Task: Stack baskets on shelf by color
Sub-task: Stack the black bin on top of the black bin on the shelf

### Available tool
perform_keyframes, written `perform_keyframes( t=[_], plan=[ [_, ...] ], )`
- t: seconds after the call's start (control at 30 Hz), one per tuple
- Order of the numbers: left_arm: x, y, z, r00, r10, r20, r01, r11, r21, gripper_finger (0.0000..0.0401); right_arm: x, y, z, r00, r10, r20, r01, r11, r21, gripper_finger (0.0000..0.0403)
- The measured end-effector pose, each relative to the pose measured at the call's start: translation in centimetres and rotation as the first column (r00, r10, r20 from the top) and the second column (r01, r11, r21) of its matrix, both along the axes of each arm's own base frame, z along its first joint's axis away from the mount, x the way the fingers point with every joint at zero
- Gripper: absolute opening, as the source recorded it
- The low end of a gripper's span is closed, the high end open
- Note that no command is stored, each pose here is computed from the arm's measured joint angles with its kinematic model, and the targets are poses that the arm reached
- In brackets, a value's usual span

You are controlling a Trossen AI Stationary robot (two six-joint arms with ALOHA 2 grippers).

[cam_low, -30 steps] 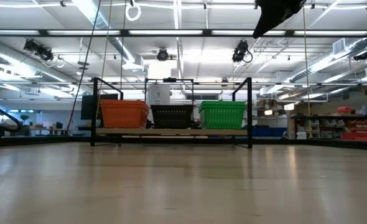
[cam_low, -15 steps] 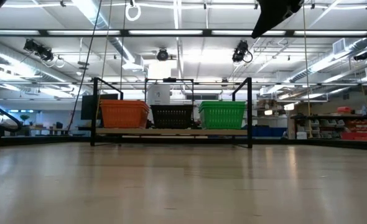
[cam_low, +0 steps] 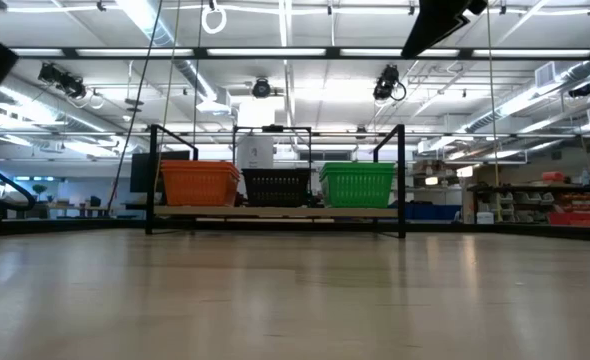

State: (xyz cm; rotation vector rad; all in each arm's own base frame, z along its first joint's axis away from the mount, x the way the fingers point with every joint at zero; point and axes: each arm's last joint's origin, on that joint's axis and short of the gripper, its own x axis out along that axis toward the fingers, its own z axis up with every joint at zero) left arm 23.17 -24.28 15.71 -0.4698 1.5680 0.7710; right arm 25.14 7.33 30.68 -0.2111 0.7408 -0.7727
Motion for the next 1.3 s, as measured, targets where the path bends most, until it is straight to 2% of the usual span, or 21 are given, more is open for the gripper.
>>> perform_keyframes(
  t=[0.1,0.17,0.23,0.5,0.7,0.83,1.0,1.1,1.3],
  plan=[
    [0.6,0.4,-0.7,0.998,-0.048,-0.031,0.048,0.999,-0.002,0.0098,0.0,0.2,0.0,1.0,0.009,0.005,-0.009,1.0,0.002,0.0126],
    [1.2,1.0,-0.8,0.996,-0.082,-0.039,0.082,0.997,-0.01,0.0043,-0.1,0.4,0.0,1.0,0.016,0.007,-0.017,1.0,0.003,0.0126],
    [1.8,1.6,-0.8,0.994,-0.106,-0.039,0.105,0.994,-0.017,0.0014,-0.1,0.6,0.0,1.0,0.024,0.005,-0.024,1.0,0.001,0.0126],
    [5.0,4.8,-0.1,0.968,-0.25,-0.007,0.25,0.968,0.006,0.0005,-0.3,0.7,0.0,0.997,0.063,-0.053,-0.065,0.997,-0.034,0.0126],
    [7.9,7.4,3.4,0.922,-0.387,-0.02,0.387,0.918,0.082,0.0003,-0.4,0.5,-0.1,0.995,0.056,-0.077,-0.06,0.997,-0.042,0.0126],
    [9.4,9.7,6.4,0.864,-0.498,-0.08,0.504,0.853,0.137,0.0002,-0.2,0.0,-0.1,0.996,0.04,-0.077,-0.044,0.998,-0.043,0.0126],
    [11.8,12.9,9.7,0.753,-0.649,-0.112,0.655,0.723,0.219,0.0001,-0.3,-0.6,-0.2,0.995,0.013,-0.098,-0.017,0.999,-0.045,0.0126],
    [13.1,15.3,11.3,0.699,-0.703,-0.13,0.708,0.656,0.261,0.0001,-0.6,-0.7,-0.3,0.994,-0.005,-0.11,0.004,1.0,-0.013,0.0126],
    [14.9,21.3,12.5,0.655,-0.741,-0.148,0.749,0.612,0.254,0.0001,-2.1,-0.5,-0.7,0.987,-0.089,-0.136,0.1,0.992,0.075,0.0126]
  ],
)
